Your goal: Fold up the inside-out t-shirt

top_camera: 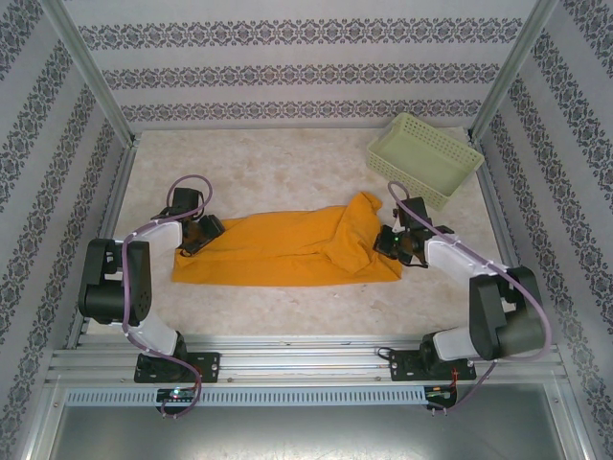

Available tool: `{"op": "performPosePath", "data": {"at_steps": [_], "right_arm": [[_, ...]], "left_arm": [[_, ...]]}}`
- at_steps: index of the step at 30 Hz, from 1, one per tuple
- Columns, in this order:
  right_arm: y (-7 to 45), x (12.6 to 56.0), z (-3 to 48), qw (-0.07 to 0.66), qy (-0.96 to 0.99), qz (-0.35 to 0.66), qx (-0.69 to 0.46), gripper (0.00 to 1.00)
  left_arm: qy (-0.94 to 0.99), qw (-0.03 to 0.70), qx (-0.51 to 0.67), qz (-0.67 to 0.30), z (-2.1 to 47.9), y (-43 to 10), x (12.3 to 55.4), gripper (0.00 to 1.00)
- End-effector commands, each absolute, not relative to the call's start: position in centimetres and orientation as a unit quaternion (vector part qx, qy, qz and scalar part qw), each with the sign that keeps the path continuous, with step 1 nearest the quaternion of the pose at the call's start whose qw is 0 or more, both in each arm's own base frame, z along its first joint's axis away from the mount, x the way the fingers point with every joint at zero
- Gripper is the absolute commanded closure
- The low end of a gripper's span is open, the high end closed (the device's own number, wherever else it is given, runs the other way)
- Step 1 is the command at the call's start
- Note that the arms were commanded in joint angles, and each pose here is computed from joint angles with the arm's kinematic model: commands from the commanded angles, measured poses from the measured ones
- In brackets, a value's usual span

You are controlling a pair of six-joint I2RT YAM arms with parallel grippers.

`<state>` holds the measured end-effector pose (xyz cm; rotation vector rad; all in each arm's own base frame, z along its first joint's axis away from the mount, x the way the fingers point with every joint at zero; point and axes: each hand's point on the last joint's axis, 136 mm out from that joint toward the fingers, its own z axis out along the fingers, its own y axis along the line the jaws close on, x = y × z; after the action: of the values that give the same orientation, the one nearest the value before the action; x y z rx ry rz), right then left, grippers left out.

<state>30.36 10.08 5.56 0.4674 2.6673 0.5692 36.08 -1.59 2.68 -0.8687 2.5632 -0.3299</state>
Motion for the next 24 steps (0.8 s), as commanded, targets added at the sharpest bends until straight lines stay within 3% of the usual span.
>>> {"op": "performPosePath", "data": {"at_steps": [1, 8, 13, 16, 18, 24], "right_arm": [[8.9, 29.8, 7.7, 0.215, 0.948, 0.162, 0.171, 0.96], [7.9, 27.0, 9.7, 0.24, 0.946, 0.118, 0.184, 0.96], [8.4, 25.5, 7.3, 0.215, 0.948, 0.117, 0.203, 0.94], [8.1, 25.1, 5.6, 0.196, 0.951, 0.109, 0.215, 0.88], [7.9, 25.7, 5.8, 0.198, 0.952, 0.106, 0.208, 0.75], [7.8, 29.2, 10.6, 0.263, 0.946, 0.111, 0.153, 0.22]], "left_arm": [[0.926, 0.181, -0.322, -0.08, 1.1, -0.2, 34.0, 0.4], [0.924, 0.183, -0.327, -0.077, 1.0, -0.1, 33.8, 0.4], [0.923, 0.183, -0.328, -0.084, 1.1, -0.3, 33.9, 0.4], [0.924, 0.183, -0.323, -0.093, 1.3, -0.6, 34.1, 0.4], [0.924, 0.184, -0.319, -0.101, 1.7, -0.9, 34.2, 0.4], [0.927, 0.211, -0.285, -0.122, 4.8, -2.4, 34.9, 0.37]]}}
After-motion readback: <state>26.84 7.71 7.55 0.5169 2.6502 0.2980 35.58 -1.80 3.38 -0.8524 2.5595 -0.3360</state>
